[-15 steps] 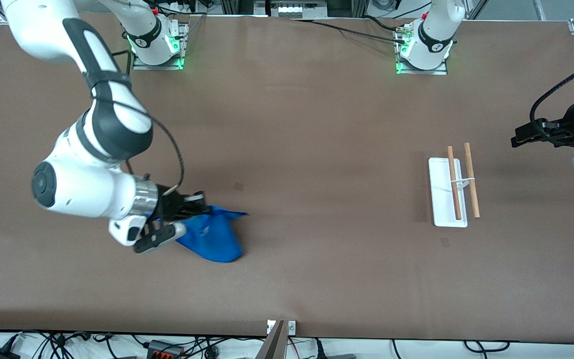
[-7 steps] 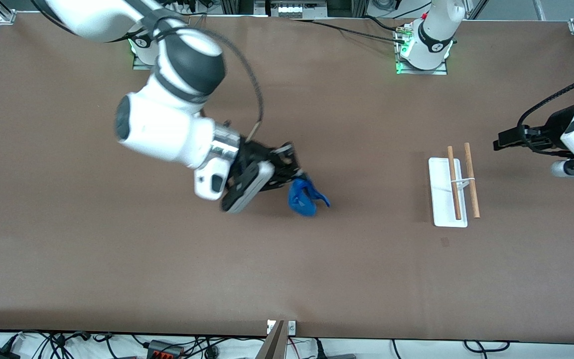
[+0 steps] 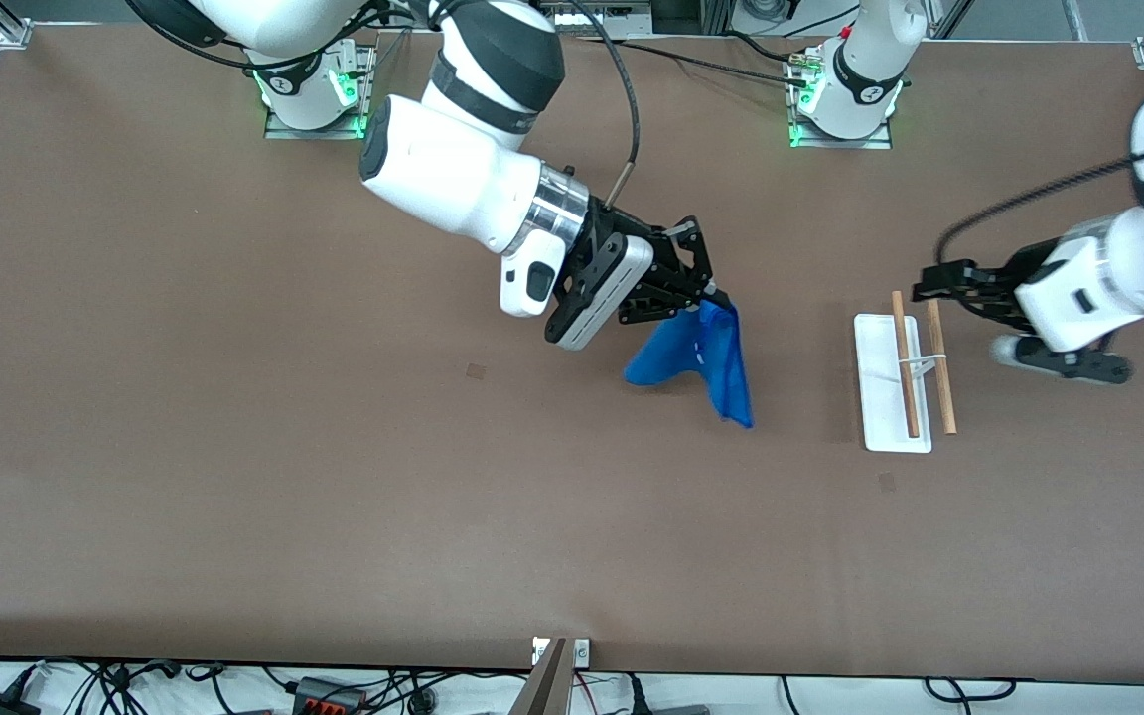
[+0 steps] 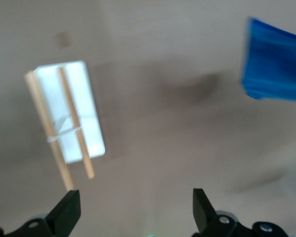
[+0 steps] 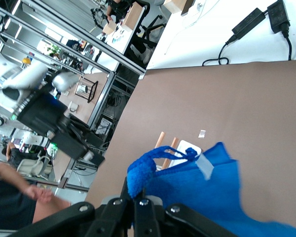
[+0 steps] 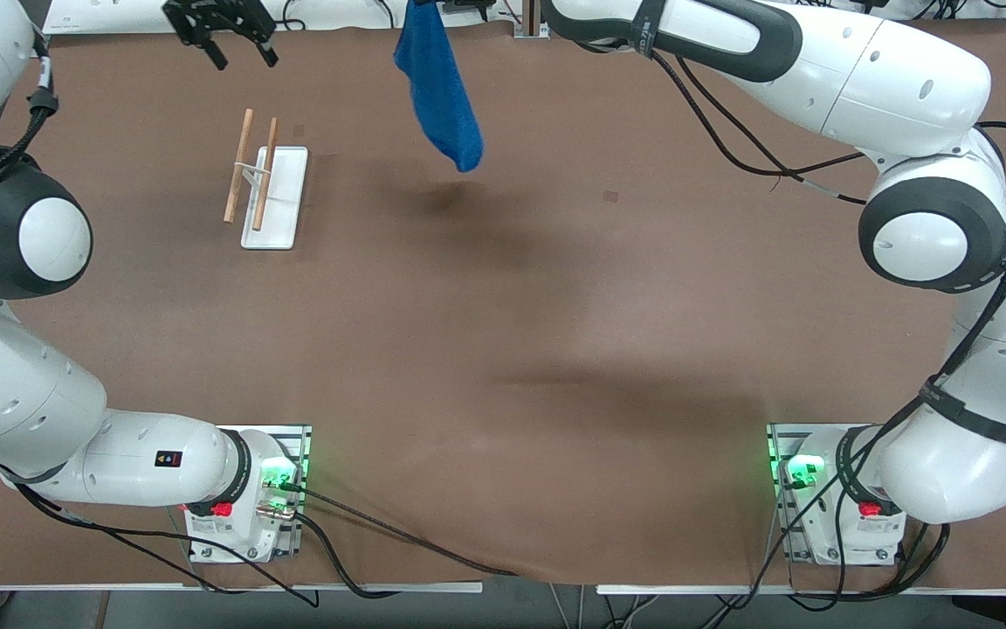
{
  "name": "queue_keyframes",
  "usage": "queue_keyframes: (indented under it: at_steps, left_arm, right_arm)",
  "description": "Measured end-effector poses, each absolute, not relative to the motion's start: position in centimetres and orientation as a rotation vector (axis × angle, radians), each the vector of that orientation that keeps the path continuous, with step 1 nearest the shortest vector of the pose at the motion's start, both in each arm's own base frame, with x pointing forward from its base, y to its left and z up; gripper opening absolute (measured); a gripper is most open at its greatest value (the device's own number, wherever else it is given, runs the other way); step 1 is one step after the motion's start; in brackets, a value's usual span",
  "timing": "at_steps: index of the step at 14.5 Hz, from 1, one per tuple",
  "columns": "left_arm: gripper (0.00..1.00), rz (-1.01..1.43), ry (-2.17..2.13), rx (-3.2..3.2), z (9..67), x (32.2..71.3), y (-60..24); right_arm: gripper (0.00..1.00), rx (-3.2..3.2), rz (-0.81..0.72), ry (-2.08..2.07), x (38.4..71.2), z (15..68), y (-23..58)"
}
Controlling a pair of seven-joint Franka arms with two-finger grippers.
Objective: Pass towel and hang on rack
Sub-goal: 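Carry the towel toward the rack while the left gripper reaches toward it, then grasp the hanging towel with the left gripper beside the right gripper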
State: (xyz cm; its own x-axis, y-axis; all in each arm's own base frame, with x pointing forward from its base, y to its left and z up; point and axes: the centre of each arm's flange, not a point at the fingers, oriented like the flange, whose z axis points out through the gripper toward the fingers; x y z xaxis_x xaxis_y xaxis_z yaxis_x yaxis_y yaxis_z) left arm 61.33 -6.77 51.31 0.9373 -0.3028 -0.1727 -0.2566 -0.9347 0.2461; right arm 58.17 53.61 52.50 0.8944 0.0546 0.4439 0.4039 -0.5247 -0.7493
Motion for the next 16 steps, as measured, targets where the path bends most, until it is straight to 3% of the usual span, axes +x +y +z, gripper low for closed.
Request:
queue_keyframes:
  at_steps: [7,12,16]
  left_arm:
    - [1.00,-0.015,-1.234,2.555,48.7,62.8,-11.1]
    - [1.00,0.097,-1.479,2.401,47.4,62.6,-18.8]
    - [1.00,0.258,-1.780,2.190,48.3,63.0,-20.1]
  right_arm:
    - [0.03,-2.094,-0.459,-0.309,58.6,52.5,53.1]
    - [0.03,-2.088,-0.475,-0.300,58.8,52.6,53.0]
    - [0.03,-2.088,-0.476,-0.299,58.8,52.6,53.0]
